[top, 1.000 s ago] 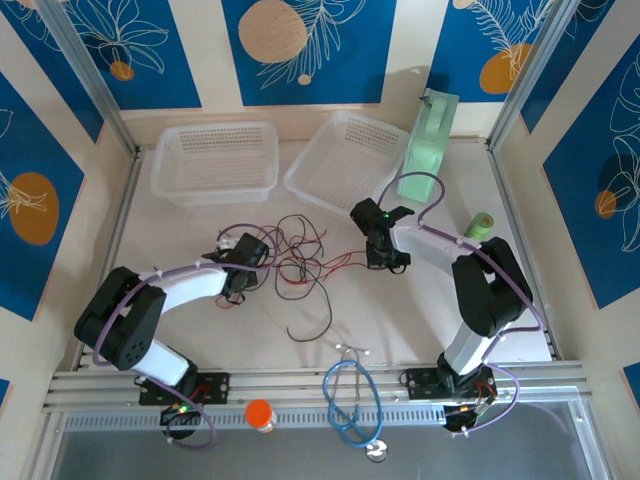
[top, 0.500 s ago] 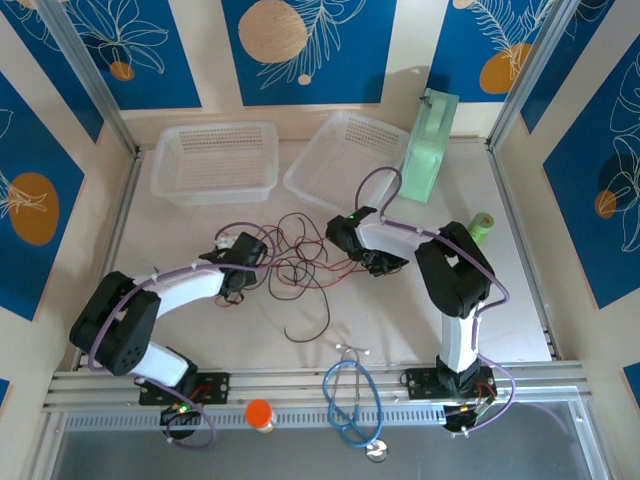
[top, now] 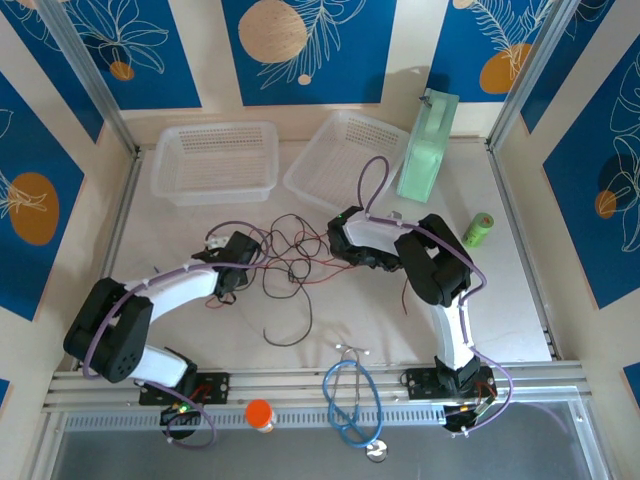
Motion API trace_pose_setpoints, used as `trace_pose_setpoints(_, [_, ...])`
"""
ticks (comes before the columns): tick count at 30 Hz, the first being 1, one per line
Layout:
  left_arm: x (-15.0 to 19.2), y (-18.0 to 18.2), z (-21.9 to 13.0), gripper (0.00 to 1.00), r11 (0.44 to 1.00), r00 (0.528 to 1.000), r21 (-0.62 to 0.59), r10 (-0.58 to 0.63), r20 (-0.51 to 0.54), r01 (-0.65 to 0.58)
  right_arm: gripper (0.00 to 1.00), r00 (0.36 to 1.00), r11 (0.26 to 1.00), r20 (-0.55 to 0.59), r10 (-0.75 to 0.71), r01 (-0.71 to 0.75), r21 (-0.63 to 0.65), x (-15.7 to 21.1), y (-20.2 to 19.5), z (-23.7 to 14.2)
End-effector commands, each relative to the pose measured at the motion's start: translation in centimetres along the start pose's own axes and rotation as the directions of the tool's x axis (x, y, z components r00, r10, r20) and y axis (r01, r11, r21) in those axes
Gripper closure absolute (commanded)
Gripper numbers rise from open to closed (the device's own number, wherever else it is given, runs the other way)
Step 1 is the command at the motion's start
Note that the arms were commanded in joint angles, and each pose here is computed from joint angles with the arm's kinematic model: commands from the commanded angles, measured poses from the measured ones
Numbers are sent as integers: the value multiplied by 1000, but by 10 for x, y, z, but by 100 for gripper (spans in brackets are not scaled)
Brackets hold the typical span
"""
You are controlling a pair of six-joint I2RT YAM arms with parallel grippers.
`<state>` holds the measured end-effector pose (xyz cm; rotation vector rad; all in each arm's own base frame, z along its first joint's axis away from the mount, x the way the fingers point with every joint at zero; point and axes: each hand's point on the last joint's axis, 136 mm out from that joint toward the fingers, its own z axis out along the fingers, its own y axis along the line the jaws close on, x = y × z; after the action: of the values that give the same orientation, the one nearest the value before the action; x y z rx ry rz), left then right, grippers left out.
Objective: Untangle the cables
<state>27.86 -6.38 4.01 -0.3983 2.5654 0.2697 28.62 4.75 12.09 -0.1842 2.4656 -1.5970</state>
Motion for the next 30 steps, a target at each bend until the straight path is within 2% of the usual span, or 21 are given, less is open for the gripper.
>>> trace_pose_setpoints(1, [-10, 8, -8, 100, 999, 999, -11, -32, 28, 32, 77, 999, 990, 17, -42, 44, -134, 4, 11, -3])
trace_pose_setpoints(4, [-17, 3, -14, 100, 999, 999, 27, -31, 44, 29, 73, 998, 894, 52, 27, -1, -449, 1, 42, -19])
trace_pose_setpoints(6, [-20, 0, -18, 100, 999, 998, 47, -30, 55, 27, 71, 994, 795, 42, 105, -59, -604, -2, 47, -32])
trace_pose_setpoints(8, [-24, -2, -23, 100, 998, 998, 65, -29, 63, 25, 70, 988, 718, 24, 152, -94, -690, -4, 46, -41])
trace_pose_setpoints(11, [-29, -3, -29, 99, 997, 997, 79, -31, 72, 25, 70, 985, 673, 11, 171, -109, -731, -6, 45, -46])
trace_pose_setpoints(14, [-31, -1, -34, 86, 996, 996, 84, -32, 78, 26, 70, 987, 640, -34, 155, -127, -758, -1, 55, -44])
trace_pose_setpoints(17, [-32, 4, -37, 68, 997, 996, 68, -32, 81, 26, 69, 980, 601, -130, 148, -194, -776, 10, 63, -33])
trace_pose_setpoints(19, [-32, 6, -39, 52, 998, 996, 61, -29, 82, 24, 69, 968, 549, -205, 146, -251, -797, 18, 69, -26])
trace_pose_setpoints(21, [-32, 6, -40, 42, 998, 997, 60, -26, 77, 22, 68, 954, 486, -267, 139, -301, -821, 25, 75, -23])
trace_pose_setpoints(26, [-35, -2, -47, 34, 994, 998, 106, -15, 66, 8, 58, 932, 355, -338, 132, -363, -862, 35, 81, -28])
trace_pose_setpoints(30, [-48, -22, -69, 30, 979, 996, 195, 42, 79, -57, 40, 930, 267, -335, 149, -364, -892, 37, 70, -51])
